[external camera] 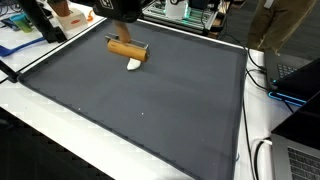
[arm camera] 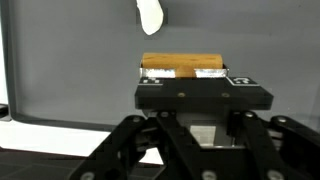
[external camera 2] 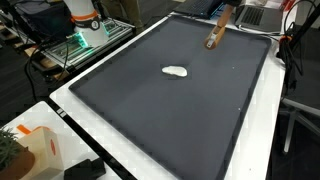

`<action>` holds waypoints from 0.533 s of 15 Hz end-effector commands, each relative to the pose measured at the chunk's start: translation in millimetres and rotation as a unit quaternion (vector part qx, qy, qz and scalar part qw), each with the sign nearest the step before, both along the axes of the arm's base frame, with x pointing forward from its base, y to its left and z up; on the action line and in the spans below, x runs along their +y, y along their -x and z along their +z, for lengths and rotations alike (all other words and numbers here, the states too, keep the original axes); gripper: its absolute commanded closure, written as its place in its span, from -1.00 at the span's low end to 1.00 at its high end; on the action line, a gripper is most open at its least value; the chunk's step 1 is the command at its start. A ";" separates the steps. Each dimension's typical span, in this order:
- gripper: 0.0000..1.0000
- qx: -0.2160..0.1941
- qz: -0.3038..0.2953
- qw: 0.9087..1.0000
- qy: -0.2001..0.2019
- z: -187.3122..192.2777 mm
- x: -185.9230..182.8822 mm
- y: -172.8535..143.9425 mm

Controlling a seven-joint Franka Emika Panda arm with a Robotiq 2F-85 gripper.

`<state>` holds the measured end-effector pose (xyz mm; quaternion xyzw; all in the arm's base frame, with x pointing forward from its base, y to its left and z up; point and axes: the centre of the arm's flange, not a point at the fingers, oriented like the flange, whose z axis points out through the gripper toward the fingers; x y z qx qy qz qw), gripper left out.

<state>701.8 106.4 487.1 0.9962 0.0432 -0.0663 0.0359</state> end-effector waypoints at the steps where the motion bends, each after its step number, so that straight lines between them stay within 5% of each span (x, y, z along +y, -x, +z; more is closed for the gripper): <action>1: 0.56 0.004 0.026 0.999 0.029 5.9 11.9 -12.0; 8: 0.56 0.021 0.079 0.993 0.089 -5.5 25.0 -8.3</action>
